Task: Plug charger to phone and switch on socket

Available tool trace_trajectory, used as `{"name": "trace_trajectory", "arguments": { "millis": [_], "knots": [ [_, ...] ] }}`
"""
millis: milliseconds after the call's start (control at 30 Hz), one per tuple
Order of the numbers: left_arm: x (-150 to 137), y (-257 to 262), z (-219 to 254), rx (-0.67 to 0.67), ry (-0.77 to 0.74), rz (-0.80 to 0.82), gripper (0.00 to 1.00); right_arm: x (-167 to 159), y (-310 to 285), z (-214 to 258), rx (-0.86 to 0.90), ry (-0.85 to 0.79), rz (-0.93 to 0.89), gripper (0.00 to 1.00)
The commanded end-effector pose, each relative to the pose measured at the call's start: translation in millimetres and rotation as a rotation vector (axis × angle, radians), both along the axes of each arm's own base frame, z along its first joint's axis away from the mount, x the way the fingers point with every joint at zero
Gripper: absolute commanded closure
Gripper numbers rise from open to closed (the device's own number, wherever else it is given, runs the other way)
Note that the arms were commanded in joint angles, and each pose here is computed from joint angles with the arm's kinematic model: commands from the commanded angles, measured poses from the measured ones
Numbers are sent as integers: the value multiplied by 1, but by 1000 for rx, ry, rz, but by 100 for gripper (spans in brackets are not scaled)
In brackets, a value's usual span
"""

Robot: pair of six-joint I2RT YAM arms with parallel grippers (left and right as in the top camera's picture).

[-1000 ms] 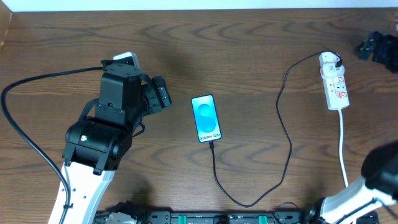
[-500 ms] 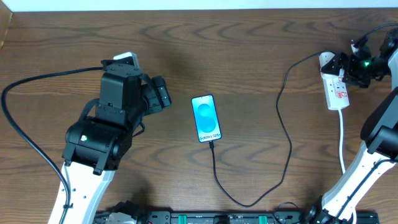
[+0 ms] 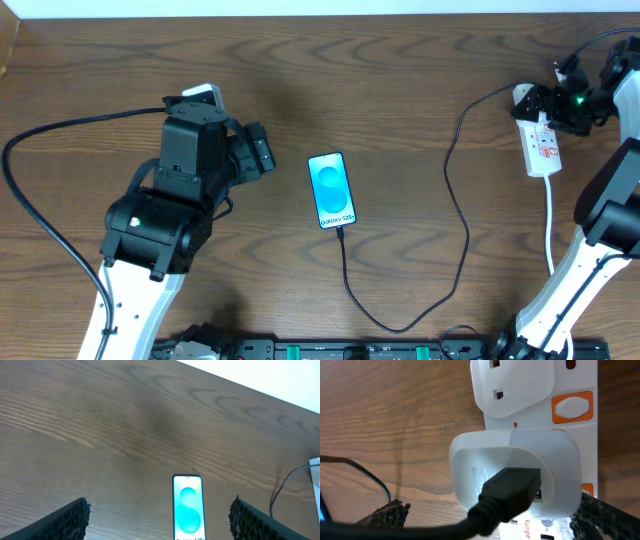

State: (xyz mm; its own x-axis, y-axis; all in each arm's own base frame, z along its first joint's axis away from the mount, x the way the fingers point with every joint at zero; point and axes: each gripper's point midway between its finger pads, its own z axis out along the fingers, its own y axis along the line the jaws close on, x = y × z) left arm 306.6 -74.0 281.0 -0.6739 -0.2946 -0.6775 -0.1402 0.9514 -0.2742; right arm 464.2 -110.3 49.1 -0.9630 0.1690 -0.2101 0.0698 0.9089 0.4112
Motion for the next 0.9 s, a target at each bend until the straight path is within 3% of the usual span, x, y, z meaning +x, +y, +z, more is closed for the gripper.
{"name": "trace_trajectory", "arguments": {
  "millis": [0, 867],
  "knots": [
    [1, 4, 1, 17, -3, 9, 11, 5, 21, -1, 28, -13, 54, 1],
    [1, 4, 1, 17, -3, 9, 11, -10, 52, -24, 108, 84, 14, 1]
  ]
}}
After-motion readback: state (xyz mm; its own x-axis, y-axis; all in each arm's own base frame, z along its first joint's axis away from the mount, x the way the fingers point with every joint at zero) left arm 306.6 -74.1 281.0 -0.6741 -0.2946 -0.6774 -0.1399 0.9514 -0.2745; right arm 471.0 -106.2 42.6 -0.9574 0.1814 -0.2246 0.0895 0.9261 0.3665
